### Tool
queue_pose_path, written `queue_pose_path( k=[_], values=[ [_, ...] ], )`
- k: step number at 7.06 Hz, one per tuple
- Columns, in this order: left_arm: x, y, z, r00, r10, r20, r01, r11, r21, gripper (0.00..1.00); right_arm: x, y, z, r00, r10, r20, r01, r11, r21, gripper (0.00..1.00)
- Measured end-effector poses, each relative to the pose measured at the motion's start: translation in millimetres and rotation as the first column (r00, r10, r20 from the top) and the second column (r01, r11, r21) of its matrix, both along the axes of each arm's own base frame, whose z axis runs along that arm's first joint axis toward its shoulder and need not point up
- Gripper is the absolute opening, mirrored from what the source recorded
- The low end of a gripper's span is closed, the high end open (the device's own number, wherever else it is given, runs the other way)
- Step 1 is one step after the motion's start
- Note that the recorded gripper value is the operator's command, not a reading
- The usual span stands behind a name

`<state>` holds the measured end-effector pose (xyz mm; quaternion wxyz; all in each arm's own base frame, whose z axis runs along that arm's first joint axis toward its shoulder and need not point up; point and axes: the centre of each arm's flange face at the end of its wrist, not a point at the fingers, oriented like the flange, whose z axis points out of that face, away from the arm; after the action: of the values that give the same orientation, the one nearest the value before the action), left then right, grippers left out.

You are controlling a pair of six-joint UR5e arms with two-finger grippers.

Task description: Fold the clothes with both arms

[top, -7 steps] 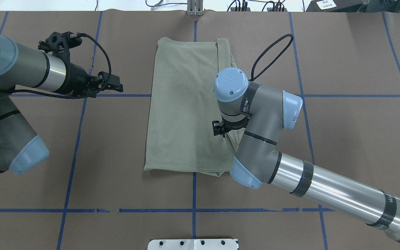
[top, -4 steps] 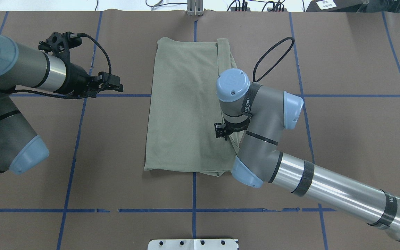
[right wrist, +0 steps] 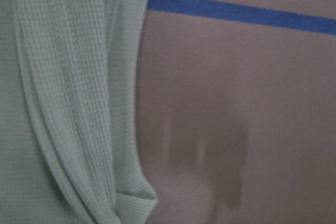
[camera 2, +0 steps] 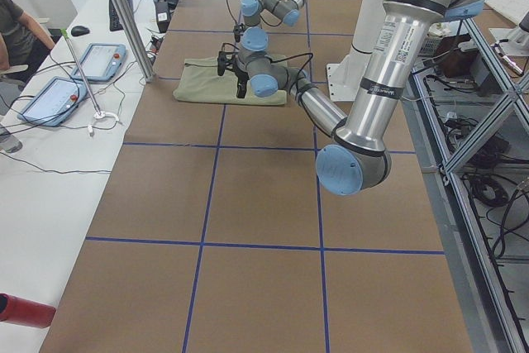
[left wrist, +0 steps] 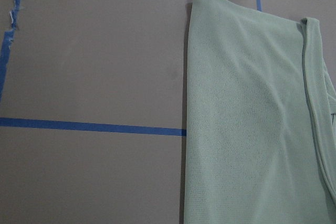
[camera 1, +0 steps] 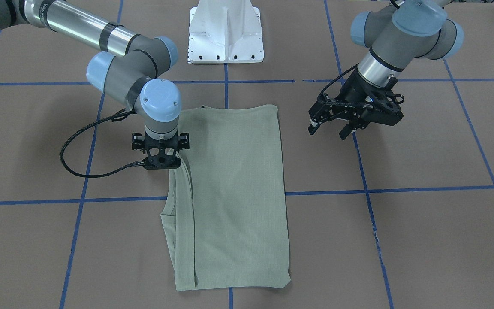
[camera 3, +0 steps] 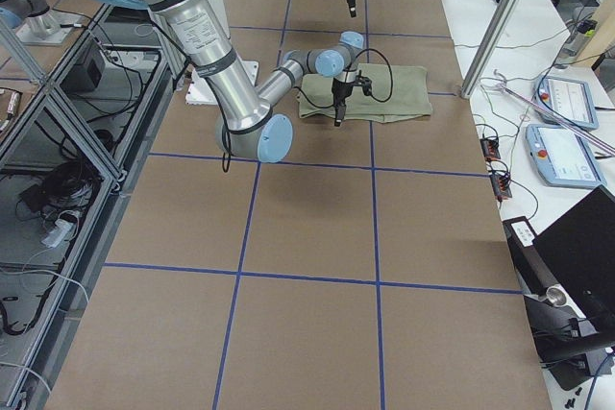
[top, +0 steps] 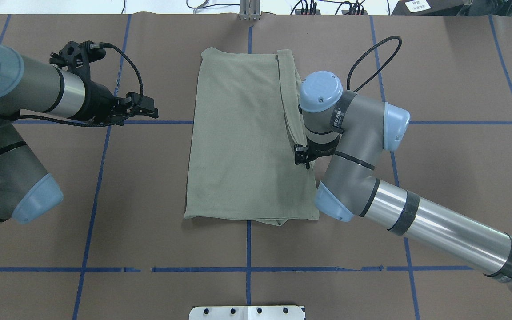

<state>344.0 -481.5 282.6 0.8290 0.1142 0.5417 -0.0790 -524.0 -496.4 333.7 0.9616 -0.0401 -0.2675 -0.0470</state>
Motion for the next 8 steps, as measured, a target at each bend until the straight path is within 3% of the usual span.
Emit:
queue_pose_path(
  k=[2, 6, 8],
  values=[
    [1, 2, -2, 1.0, -0.003, -0.008, 0.003, 1.0, -0.012, 1.0, 39, -6, 25, 1.0, 0.005, -0.007, -0.005, 1.0, 0.003, 1.0],
    [3, 4, -5, 1.0, -0.005, -0.016, 0.004, 1.0, -0.021, 1.0, 55, -30, -48, 0.995, 0.028, 0.093, -0.034, 0.998, 0.059, 1.0],
    [2, 4, -7, 1.0, -0.01, -0.017, 0.01, 1.0, -0.012, 1.0, 36, -57, -70, 0.994, 0.03, 0.102, -0.04, 0.994, 0.102, 1.0]
  ],
)
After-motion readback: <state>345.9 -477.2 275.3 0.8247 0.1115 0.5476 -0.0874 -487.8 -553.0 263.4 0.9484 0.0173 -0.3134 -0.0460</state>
